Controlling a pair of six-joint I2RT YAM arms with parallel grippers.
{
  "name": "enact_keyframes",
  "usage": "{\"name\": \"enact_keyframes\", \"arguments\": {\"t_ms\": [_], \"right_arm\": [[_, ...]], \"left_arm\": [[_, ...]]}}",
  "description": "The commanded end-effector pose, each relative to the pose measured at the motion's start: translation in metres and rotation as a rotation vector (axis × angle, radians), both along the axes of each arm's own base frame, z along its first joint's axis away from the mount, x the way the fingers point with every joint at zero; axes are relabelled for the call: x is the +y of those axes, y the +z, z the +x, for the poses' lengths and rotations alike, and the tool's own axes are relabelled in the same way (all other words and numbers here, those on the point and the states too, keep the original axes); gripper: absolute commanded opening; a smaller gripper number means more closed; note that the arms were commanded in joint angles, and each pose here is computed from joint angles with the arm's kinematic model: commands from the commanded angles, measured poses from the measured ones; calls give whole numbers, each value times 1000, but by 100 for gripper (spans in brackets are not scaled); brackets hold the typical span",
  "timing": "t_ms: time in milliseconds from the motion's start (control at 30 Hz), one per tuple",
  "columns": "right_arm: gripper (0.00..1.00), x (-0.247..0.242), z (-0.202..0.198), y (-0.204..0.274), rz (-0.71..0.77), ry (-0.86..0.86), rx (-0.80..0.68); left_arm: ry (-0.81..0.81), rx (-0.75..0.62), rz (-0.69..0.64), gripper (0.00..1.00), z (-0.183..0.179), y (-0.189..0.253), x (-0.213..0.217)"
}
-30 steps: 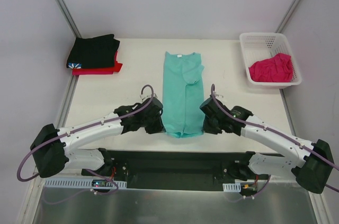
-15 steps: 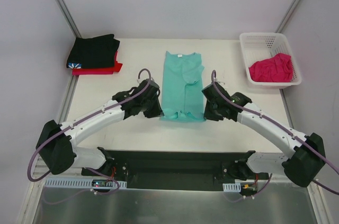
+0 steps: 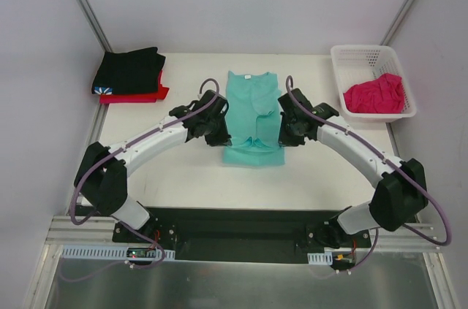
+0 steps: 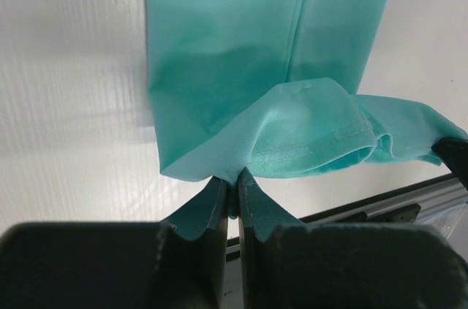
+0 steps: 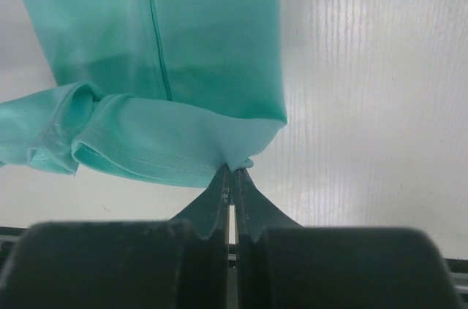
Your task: Fold and stack the t-shirts
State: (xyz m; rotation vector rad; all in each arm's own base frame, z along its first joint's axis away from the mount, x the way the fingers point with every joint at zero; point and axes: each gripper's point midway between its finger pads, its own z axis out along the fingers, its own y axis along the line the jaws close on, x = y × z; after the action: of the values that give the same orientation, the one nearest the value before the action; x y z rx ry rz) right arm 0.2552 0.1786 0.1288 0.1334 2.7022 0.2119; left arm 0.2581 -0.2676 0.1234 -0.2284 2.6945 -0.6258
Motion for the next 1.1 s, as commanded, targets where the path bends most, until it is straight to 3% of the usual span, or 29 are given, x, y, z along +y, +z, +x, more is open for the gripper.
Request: {"name": "enact_keyframes", "arguments": {"t_ms": [0,333,700,1067], "right_arm": [[1,10,22,12,38,38,-15],[1,9,63,7,48,33,8],[1,11,112,-3,98,24,43],[1,22,140,-27,108,40,82]], "left_arm": [[-32,-7,-15,6,16,9,-2],[-17,19,-10,6,61,-5,4],[-17,-16,-72,6,142,-1,-4],[-34,35,-80,6,165,-33,-13]]}}
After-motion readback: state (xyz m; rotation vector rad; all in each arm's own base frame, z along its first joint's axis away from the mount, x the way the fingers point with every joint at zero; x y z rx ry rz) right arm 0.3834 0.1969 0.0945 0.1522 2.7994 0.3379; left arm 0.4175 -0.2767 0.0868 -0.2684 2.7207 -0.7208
